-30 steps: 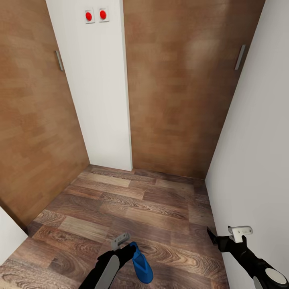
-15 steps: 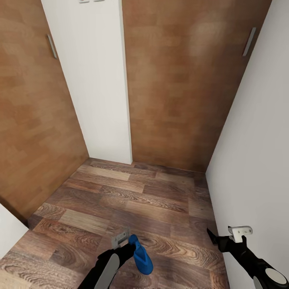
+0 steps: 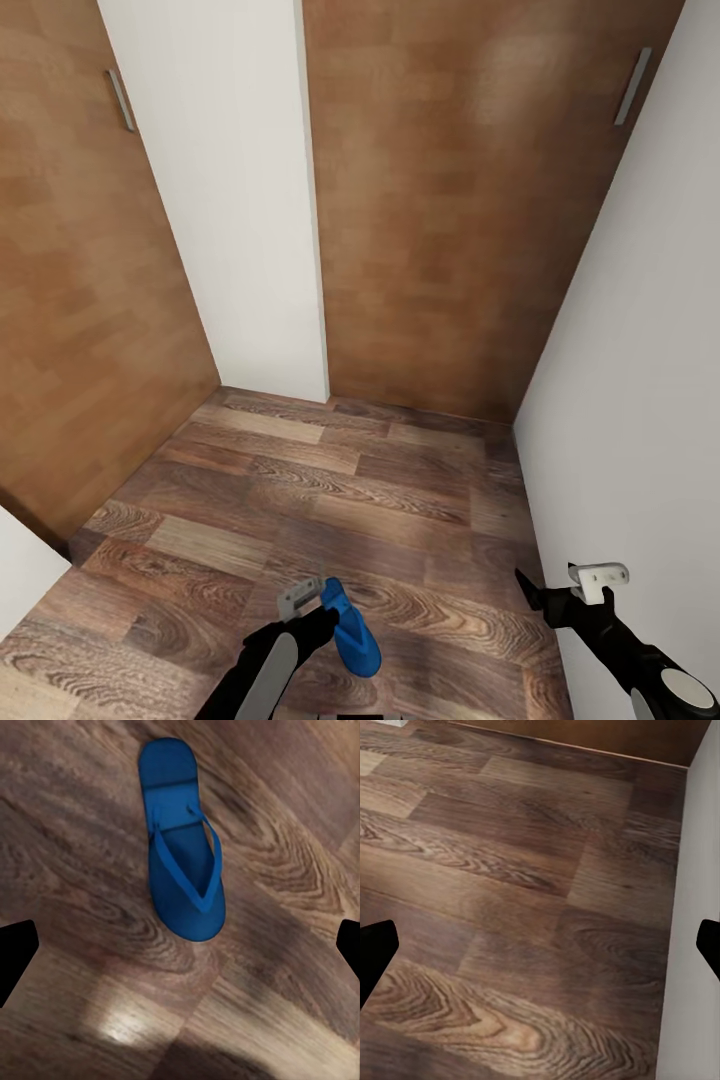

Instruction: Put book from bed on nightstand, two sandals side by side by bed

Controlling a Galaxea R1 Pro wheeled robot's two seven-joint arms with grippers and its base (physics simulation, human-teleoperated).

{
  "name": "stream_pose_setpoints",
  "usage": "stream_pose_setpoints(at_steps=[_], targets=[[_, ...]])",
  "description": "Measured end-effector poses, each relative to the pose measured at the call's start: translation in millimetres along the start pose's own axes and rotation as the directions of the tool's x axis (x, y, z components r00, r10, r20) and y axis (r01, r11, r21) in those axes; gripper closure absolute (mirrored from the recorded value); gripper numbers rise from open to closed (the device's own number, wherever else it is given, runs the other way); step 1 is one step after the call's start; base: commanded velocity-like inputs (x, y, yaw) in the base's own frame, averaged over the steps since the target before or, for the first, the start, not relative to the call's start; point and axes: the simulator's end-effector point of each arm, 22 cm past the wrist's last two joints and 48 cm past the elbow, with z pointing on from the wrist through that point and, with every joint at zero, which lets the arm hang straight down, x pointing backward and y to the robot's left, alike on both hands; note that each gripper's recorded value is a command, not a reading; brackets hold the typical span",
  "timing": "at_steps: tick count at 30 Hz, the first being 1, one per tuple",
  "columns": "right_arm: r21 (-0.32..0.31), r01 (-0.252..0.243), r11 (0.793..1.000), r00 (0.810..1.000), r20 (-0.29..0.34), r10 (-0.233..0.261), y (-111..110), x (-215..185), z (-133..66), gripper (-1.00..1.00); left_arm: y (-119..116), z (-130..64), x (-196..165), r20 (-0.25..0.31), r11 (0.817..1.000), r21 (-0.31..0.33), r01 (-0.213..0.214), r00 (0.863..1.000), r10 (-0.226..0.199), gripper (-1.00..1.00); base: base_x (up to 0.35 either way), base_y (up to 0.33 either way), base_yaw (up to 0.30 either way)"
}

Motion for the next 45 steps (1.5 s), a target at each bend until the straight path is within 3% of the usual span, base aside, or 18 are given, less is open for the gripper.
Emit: stream_pose_setpoints(at_steps=[45], targets=[[0.002,0.006,1.0,1.0,0.014,-0.006,0.2,-2.0,0.4,-1.0,0.1,0.3,0.9,-0.003,1.0,0.0,-0.001,1.0,0.001,-1.0,0.045,-0.011,0.0]])
